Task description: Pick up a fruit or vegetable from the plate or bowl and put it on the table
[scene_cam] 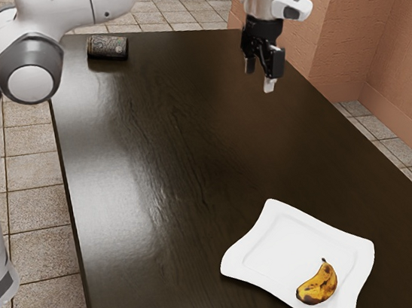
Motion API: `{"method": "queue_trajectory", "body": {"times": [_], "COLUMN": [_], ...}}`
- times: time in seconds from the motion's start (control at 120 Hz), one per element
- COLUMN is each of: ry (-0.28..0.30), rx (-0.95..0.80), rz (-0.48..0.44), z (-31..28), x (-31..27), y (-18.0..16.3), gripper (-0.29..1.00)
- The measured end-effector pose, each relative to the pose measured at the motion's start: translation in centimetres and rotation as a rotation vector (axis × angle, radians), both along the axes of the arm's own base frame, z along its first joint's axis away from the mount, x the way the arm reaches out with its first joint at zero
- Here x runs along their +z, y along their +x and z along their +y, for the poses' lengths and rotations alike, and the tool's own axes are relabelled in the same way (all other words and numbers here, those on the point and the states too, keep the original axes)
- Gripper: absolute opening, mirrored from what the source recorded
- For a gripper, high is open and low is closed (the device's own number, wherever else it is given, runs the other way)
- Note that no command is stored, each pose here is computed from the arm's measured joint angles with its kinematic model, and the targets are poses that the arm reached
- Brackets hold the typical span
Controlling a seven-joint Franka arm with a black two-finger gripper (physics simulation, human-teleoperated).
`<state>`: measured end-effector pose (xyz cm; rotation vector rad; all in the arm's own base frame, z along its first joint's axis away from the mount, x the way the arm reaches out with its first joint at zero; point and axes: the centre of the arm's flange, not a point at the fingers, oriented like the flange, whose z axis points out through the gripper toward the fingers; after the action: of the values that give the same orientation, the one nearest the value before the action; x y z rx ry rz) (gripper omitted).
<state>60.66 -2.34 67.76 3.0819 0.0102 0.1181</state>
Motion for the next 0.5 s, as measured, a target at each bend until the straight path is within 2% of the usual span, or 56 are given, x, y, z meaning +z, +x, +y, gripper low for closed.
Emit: {"method": "queue_trajectory", "body": {"times": [0.233, 0.408, 0.5], "ry": [-0.028, -0.043, -0.010], "rx": [-0.094, -0.038, -0.003], "rz": [0.068, 0.109, 0.115], "z": [-7.7, -11.3, -14.4], "x": [-0.7, -0.4, -0.6], "y": [-1.3, -2.8, -3.7], "gripper": [0.70, 0.70, 0.70]}}
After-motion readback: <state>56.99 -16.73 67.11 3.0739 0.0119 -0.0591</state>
